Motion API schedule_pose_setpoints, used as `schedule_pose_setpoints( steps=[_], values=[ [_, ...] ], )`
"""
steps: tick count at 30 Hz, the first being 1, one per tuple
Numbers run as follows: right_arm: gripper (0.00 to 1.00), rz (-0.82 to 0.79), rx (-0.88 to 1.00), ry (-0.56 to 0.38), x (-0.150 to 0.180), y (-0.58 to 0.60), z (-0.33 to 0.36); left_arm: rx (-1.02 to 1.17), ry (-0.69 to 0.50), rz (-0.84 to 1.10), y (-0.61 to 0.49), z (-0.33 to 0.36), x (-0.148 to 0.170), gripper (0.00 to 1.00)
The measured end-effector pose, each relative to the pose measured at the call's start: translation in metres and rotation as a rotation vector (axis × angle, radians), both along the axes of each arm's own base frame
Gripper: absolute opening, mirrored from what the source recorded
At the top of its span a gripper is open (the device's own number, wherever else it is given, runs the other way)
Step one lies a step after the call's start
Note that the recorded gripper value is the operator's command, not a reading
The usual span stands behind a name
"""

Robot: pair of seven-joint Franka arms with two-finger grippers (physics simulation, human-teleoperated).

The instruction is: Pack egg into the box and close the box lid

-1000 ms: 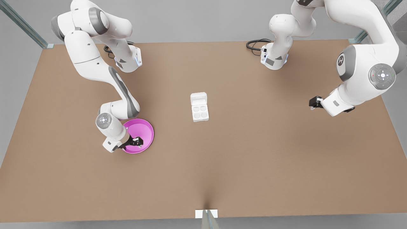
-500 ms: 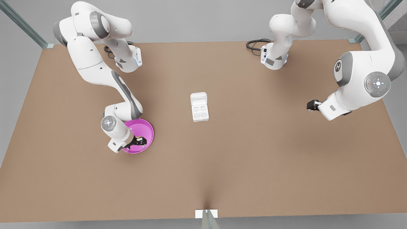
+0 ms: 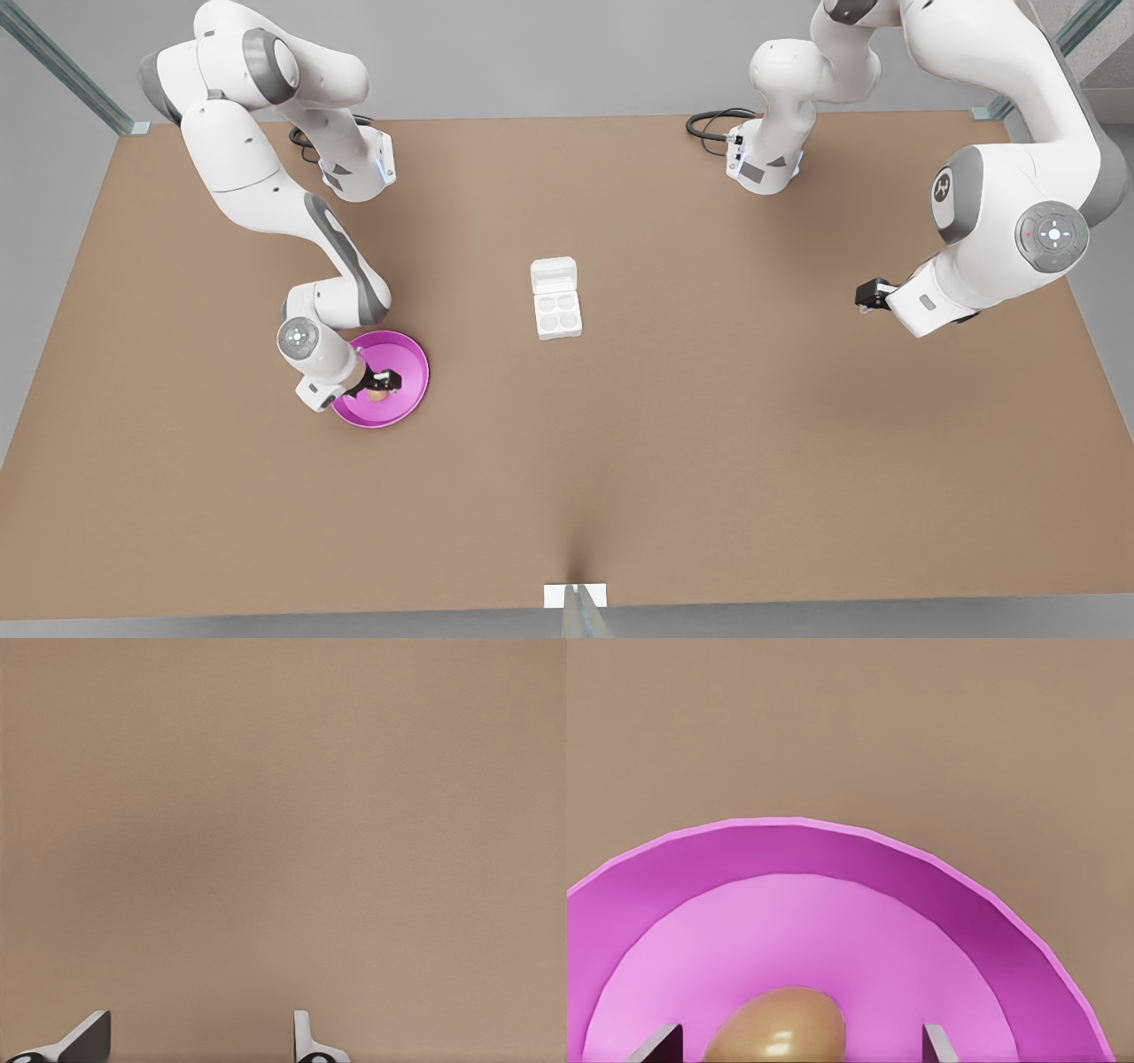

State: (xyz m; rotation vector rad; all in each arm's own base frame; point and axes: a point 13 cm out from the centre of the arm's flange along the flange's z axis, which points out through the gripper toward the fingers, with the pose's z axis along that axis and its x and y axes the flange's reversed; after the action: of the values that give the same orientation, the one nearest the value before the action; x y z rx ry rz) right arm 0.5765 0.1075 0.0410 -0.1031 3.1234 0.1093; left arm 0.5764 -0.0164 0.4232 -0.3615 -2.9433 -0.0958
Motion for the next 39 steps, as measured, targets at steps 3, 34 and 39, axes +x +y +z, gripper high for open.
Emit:
schedule_pose_setpoints(
  steps=[3,34,39],
  values=[
    [0.4,-0.005,0.001,0.002,0.0,-0.001,0.0,0.0,0.0,0.0,0.0,-0.001,0.0,1.0],
    [0.39,0.083,0.081,0.12,-0.099,0.377,0.107,0.0,-0.002,0.001,0.002,-0.007,0.005,1.0],
    [0.39,-0.044,0.084,0.126,-0.119,0.397,0.103,0.0,-0.002,0.001,0.002,-0.009,0.006,1.0]
  ],
)
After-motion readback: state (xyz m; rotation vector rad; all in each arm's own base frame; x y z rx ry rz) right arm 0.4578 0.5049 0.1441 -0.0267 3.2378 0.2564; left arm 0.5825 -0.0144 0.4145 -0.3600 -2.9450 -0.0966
